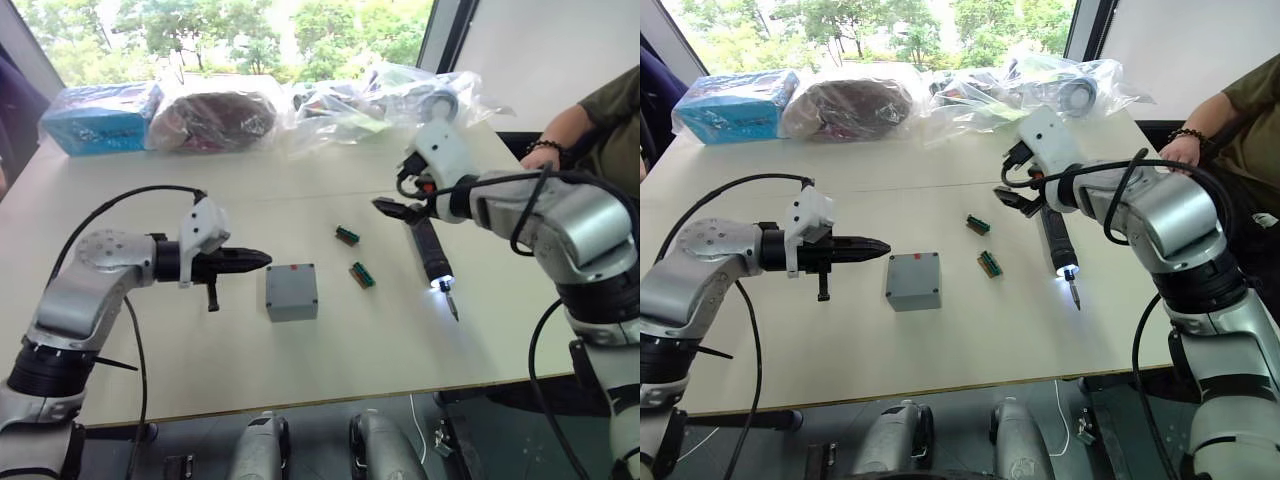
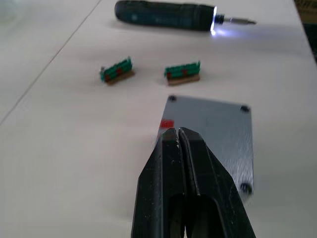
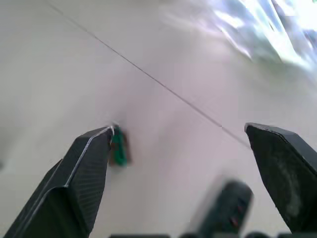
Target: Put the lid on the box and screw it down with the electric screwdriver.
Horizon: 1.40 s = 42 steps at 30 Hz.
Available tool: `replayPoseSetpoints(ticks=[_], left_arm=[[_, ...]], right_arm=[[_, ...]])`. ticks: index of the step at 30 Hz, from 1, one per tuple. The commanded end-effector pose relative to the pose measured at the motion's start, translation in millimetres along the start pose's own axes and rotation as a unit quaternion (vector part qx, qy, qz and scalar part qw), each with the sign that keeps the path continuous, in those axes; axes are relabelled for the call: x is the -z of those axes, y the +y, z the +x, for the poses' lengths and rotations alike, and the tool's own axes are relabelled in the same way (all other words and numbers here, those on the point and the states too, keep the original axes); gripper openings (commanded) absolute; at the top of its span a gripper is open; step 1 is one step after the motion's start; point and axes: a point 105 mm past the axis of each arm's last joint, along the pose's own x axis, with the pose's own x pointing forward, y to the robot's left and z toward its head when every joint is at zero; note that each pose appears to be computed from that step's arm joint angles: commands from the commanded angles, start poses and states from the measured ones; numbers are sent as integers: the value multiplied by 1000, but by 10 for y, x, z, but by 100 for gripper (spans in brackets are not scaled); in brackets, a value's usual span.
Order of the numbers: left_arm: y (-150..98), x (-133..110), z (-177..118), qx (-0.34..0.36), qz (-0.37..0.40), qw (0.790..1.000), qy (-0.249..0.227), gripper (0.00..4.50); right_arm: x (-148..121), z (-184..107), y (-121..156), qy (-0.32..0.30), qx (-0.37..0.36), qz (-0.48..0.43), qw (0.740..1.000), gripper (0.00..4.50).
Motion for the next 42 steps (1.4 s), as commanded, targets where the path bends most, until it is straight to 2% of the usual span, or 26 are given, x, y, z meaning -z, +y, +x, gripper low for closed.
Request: replayPoseSetpoints(ticks=[1, 7, 9, 14, 21, 29, 33, 39, 42], left_arm=[[-32, 148, 17, 9, 17, 999, 28, 0], [-115, 307, 190, 23, -6, 1000, 20, 0], [-123, 315, 216, 25, -7, 1000, 18, 0], [-106, 355, 347, 21, 18, 999, 22, 0], [-11, 271, 530, 14, 28, 1000, 0, 0], [168, 206, 689, -6, 41, 999, -12, 0], [228, 283, 667, -13, 48, 999, 5, 0], [266, 423, 464, -13, 49, 998, 38, 0], [203, 444, 334, 9, 45, 998, 48, 0]], right_arm=[[-51, 5, 216, -46, -39, -25, 998, 309], [342, 107, 700, -3, -123, -38, 992, 85], [392, 114, 771, 0, -134, -38, 990, 7], [588, 222, 963, 17, -157, -36, 987, 7], [557, 251, 1313, 4, -226, -22, 974, 7], [585, 208, 1444, 24, -253, -23, 967, 7], [623, 195, 1342, 40, -231, -43, 971, 7], [511, 124, 972, 36, -175, -67, 982, 7], [464, 92, 776, 37, -147, -84, 985, 7]])
